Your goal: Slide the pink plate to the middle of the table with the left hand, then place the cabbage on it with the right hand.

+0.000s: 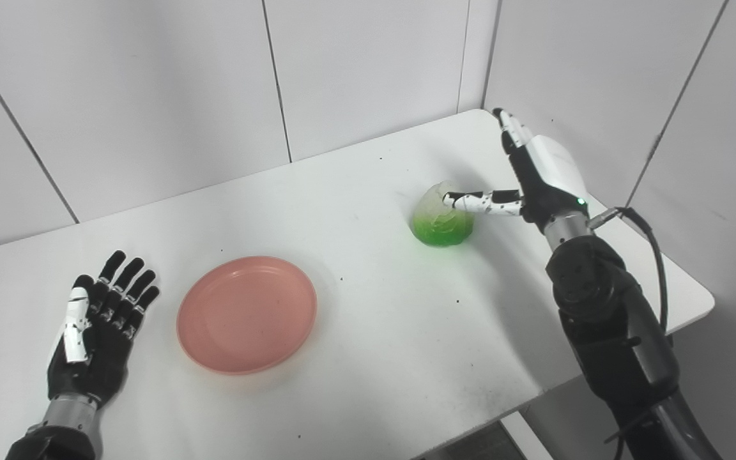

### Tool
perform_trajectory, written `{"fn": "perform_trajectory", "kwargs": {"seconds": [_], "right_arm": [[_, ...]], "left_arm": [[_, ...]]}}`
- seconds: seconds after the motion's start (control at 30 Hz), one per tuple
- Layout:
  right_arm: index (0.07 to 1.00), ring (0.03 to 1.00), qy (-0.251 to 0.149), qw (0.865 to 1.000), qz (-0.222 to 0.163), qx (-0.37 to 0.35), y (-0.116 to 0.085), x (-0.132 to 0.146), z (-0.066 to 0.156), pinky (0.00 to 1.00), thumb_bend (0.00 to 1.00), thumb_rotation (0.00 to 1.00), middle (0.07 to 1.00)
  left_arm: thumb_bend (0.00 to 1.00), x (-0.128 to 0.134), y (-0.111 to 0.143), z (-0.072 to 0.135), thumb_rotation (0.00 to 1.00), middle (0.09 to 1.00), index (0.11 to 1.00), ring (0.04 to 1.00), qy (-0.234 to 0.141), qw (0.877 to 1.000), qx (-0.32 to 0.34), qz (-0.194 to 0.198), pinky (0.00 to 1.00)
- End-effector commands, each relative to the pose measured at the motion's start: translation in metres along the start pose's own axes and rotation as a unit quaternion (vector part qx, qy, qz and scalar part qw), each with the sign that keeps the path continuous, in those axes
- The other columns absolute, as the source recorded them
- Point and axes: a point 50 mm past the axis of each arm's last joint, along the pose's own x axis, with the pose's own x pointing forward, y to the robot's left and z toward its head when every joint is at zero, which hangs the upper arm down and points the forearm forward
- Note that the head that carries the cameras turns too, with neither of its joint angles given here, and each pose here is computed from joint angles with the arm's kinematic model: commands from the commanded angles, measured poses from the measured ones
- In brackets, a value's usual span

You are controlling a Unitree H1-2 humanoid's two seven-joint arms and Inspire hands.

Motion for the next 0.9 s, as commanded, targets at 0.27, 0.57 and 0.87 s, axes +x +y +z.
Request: {"fn": "perform_trajectory", "kwargs": {"seconds": [0.27,0.57,0.87], "right_arm": [[1.000,0.995,-0.041,0.999,0.027,0.012,0.006,0.041,0.008,0.88,1.00,0.52,1.000],[1.000,0.976,-0.032,0.998,0.047,0.000,0.020,0.058,0.010,0.87,1.00,0.51,1.000],[1.000,0.983,-0.002,0.998,0.058,0.006,0.027,0.075,-0.004,0.87,1.00,0.50,1.000]], "left_arm": [[0.45,-0.025,0.019,-0.028,1.00,0.927,0.919,0.908,0.063,0.997,-0.011,0.032,0.93],[0.43,-0.028,0.020,-0.024,1.00,0.915,0.906,0.901,0.065,0.997,-0.005,0.034,0.91],[0.42,-0.031,0.022,-0.022,1.00,0.914,0.906,0.901,0.066,0.997,-0.003,0.030,0.91]]}}
